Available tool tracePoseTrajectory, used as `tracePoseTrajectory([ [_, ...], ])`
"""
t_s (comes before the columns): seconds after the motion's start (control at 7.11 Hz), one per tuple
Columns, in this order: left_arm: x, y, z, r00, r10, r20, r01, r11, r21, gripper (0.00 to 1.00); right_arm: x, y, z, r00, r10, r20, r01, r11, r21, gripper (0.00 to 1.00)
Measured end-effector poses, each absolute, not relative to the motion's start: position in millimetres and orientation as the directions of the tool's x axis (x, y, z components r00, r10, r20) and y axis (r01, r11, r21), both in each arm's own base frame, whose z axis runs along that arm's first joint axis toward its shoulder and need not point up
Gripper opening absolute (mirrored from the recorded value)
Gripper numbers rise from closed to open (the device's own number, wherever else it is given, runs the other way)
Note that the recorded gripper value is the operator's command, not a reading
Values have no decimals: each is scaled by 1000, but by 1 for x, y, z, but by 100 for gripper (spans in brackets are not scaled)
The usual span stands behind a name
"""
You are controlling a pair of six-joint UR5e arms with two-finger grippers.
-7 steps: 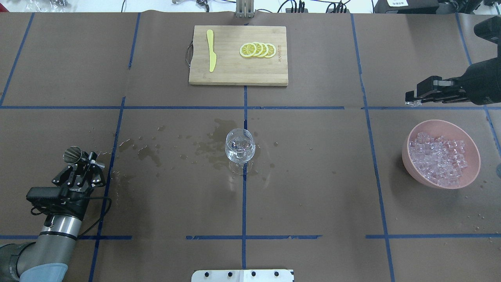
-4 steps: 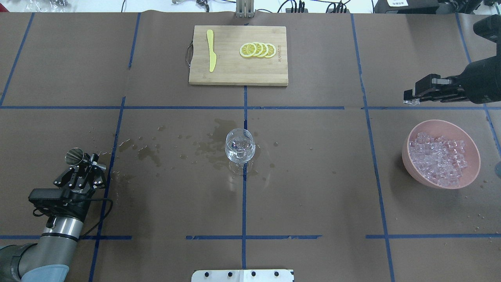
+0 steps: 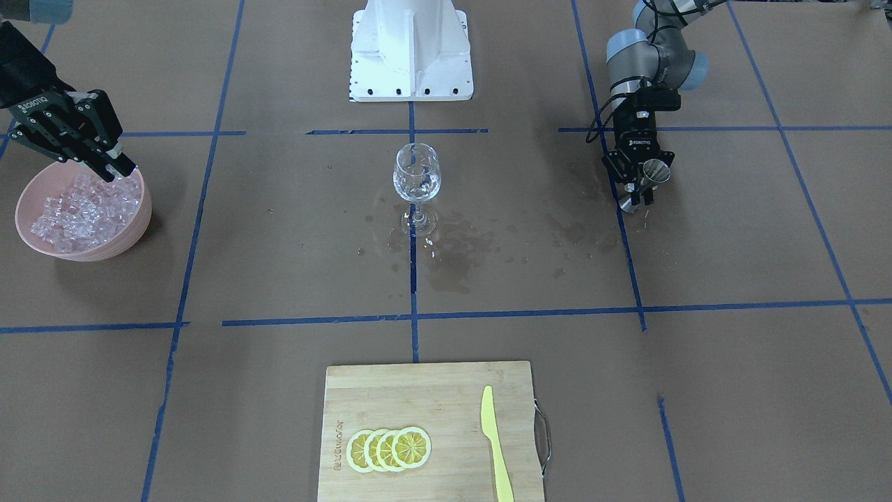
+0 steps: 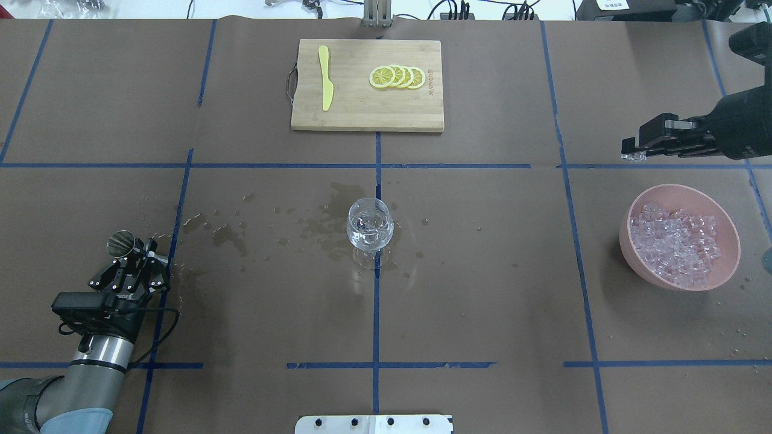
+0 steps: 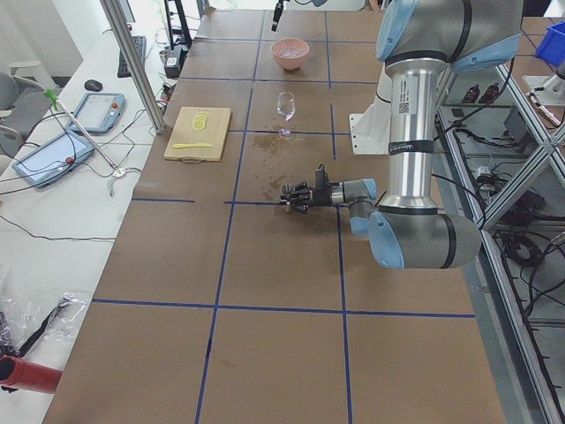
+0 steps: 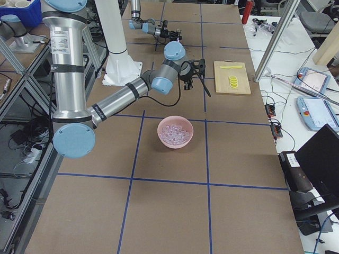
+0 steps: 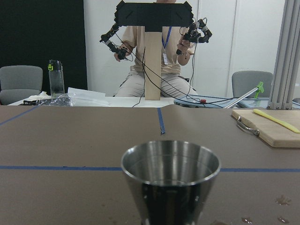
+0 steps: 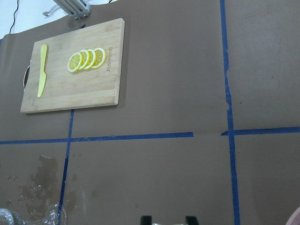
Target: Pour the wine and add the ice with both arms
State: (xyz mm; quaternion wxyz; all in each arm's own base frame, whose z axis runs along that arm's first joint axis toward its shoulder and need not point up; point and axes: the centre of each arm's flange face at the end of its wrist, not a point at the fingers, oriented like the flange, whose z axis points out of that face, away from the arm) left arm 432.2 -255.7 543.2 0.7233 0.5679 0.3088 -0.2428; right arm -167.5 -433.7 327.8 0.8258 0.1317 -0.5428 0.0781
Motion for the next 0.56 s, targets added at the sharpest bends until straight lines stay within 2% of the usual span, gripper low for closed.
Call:
tracePoseTrajectory([
  [0.14,432,-256,543,693,0,-721,701,237,673,41,-167,-434,328,398,-15,917,-272,953,133,0],
  [0.28,432,-256,543,693,1,-721,700,237,674,60,-168,-433,327,398,-15,917,-271,953,134,0],
  [0.42,432,-256,542,693,1,-721,700,237,673,100,-168,-433,327,398,-16,917,-271,953,134,0],
  [0.56,432,-256,541,691,2,-723,702,238,671,100,-168,-433,327,398,-16,917,-271,953,134,0],
])
